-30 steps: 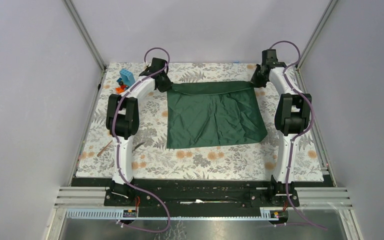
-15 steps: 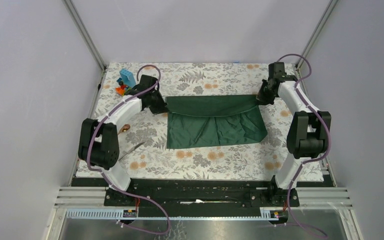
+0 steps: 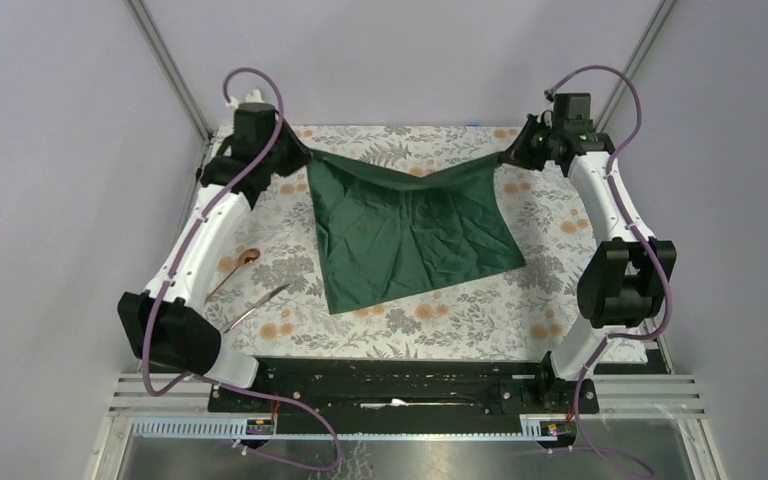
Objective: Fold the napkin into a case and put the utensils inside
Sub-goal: Flatten the napkin at the center of the board.
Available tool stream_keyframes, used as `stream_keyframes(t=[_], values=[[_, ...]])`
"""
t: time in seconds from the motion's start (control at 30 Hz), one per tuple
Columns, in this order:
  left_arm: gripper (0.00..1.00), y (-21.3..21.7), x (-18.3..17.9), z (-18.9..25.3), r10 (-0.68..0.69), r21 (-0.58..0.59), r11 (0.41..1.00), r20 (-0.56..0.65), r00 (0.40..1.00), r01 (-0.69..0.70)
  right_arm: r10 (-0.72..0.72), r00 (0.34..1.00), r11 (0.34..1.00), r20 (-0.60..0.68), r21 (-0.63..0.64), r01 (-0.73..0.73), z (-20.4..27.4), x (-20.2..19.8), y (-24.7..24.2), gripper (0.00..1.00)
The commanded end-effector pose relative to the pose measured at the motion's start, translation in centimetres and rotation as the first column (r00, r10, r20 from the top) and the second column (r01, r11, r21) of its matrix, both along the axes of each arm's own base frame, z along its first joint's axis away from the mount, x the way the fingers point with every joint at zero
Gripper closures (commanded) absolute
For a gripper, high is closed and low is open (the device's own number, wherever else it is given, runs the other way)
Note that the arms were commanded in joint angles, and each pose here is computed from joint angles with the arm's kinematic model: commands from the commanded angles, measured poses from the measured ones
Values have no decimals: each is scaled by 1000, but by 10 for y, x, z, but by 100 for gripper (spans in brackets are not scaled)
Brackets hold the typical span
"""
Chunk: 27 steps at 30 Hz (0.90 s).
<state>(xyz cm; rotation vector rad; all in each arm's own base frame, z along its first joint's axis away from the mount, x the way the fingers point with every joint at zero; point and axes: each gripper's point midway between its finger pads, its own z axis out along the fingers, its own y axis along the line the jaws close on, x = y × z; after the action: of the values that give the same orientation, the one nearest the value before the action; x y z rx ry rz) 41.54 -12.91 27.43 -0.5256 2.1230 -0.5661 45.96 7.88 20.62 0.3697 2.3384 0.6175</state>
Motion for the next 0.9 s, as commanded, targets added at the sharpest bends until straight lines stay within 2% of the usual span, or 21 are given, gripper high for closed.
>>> stream_keyframes(t=[0.0, 0.17, 0.33, 0.47, 0.63, 0.7, 0.77, 0.87], values=[[100, 22, 0, 80, 47, 32, 998, 182, 982, -54, 17, 987, 999, 159, 34, -22, 80, -1, 5, 100], [100, 28, -40, 185, 27, -8, 1000, 431, 902, -26, 4, 952, 1000, 306, 21, -11, 164, -46, 2, 100], [100, 32, -116, 273, -21, -31, 998, 660, 751, 55, 44, 861, 998, 507, 17, -61, 236, -123, 8, 100], [100, 28, -174, 311, -63, -33, 990, 771, 633, 139, 102, 708, 988, 699, 10, -153, 289, -192, 21, 100], [100, 27, -222, 342, -78, -41, 978, 836, 543, 204, 118, 486, 972, 866, -1, -235, 344, -263, 33, 100], [100, 31, -232, 351, -67, -45, 979, 852, 520, 199, 107, 432, 972, 895, -1, -237, 358, -278, 33, 100], [100, 35, -231, 354, -46, -54, 983, 854, 519, 177, 81, 413, 977, 907, 9, -211, 365, -282, 29, 100], [100, 44, -209, 345, 12, -82, 992, 826, 563, 99, -7, 448, 995, 894, 53, -90, 360, -262, 10, 100]])
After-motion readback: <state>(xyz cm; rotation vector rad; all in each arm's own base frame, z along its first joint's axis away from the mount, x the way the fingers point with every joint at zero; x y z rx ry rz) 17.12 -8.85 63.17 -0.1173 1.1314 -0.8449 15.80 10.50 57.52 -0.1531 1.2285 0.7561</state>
